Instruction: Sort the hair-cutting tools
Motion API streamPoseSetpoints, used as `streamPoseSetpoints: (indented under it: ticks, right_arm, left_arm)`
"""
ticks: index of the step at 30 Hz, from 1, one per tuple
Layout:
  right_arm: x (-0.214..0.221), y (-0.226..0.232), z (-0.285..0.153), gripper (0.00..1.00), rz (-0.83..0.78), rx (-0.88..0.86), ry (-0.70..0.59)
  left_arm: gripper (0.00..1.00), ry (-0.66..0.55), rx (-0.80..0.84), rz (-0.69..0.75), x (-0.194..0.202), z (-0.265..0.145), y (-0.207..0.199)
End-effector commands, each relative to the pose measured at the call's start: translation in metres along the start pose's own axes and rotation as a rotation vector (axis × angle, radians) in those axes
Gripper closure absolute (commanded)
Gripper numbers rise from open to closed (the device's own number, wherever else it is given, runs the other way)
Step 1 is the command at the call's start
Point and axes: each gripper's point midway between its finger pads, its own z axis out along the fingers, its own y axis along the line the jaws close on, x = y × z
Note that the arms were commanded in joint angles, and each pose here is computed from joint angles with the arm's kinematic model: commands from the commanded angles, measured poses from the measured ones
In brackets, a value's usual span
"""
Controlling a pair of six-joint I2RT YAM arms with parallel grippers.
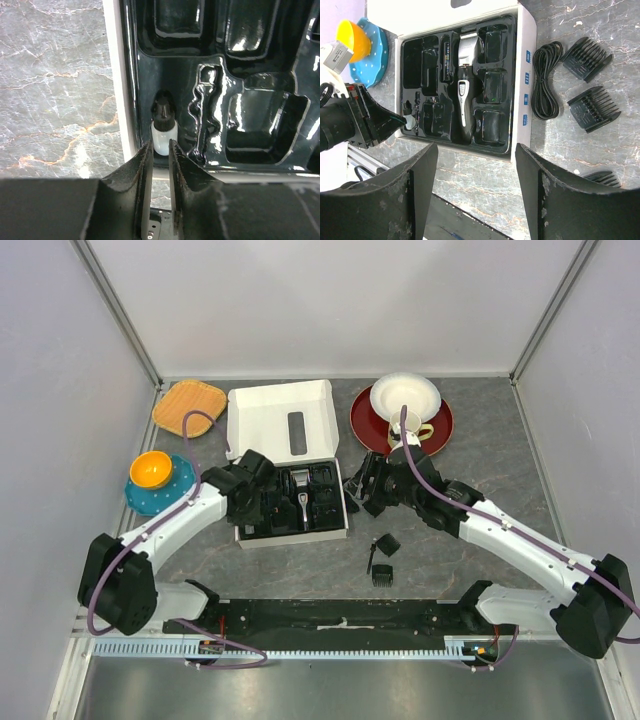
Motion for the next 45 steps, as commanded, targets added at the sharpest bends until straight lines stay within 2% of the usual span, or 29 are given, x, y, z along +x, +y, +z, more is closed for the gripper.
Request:
streamPoseSetpoints:
  ticks: [1, 5, 14, 22, 25, 28, 30, 31, 34, 36, 37, 39, 40, 43, 45]
  right_arm:
    - [0.002, -0.004, 0.001, 0.3, 0.01, 0.009, 0.009]
    - [0.002, -0.005, 0.0, 0.3, 0.011, 0.011, 0.014]
    - [0.005, -0.007, 0.001, 0.3, 0.007, 0.021, 0.027]
    - [0.01, -0.014, 0.002, 0.31, 0.018, 0.046, 0.039]
    - [0.01, -0.017, 0.002, 0.31, 0.018, 0.064, 0.038]
    - [0.009, -0.023, -0.001, 0.3, 0.016, 0.093, 0.032]
    - [0.01, -0.027, -0.002, 0.29, 0.012, 0.106, 0.037]
    - [0.01, -0.027, -0.001, 0.29, 0.007, 0.104, 0.042]
    - [0.016, -0.023, 0.002, 0.26, -0.058, 0.09, 0.102]
    - [0.023, -0.028, 0.005, 0.15, -0.097, 0.109, 0.145]
    - [0.025, -0.032, 0.005, 0.02, -0.1, 0.128, 0.152]
    - [0.029, -0.042, 0.004, 0.02, -0.11, 0.161, 0.154]
    - [0.029, -0.045, 0.003, 0.02, -0.108, 0.17, 0.148]
    - [0.029, -0.058, 0.0, 0.02, -0.088, 0.214, 0.114]
    - [0.035, -0.07, -0.001, 0.02, -0.091, 0.264, 0.134]
  left_arm:
    - [0.75, -0.047, -0.055, -0.047, -0.021, 0.006, 0.004]
    - [0.77, -0.058, -0.034, -0.069, -0.025, 0.007, 0.0]
    - [0.89, -0.079, -0.033, -0.127, -0.031, 0.013, -0.004]
    - [0.91, -0.047, -0.016, -0.124, -0.024, 0.019, -0.008]
    - [0.87, -0.074, 0.009, -0.124, -0.032, 0.01, -0.011]
    - [0.8, -0.142, 0.026, -0.136, -0.051, -0.012, -0.009]
    - [0.71, -0.205, 0.068, -0.15, -0.067, -0.035, -0.011]
    - [0.61, -0.223, 0.098, -0.143, -0.071, -0.044, -0.013]
    - [0.45, -0.29, 0.247, -0.092, -0.086, -0.071, -0.032]
    - [0.38, -0.333, 0.351, -0.051, -0.093, -0.083, -0.047]
    - [0.27, -0.327, 0.415, -0.035, -0.09, -0.088, -0.057]
    - [0.17, -0.363, 0.477, -0.022, -0.095, -0.097, -0.065]
    - [0.09, -0.367, 0.502, -0.017, -0.095, -0.1, -0.068]
    - [0.0, -0.413, 0.52, -0.011, -0.1, -0.109, -0.068]
    - [0.0, -0.433, 0.526, 0.004, -0.102, -0.111, -0.067]
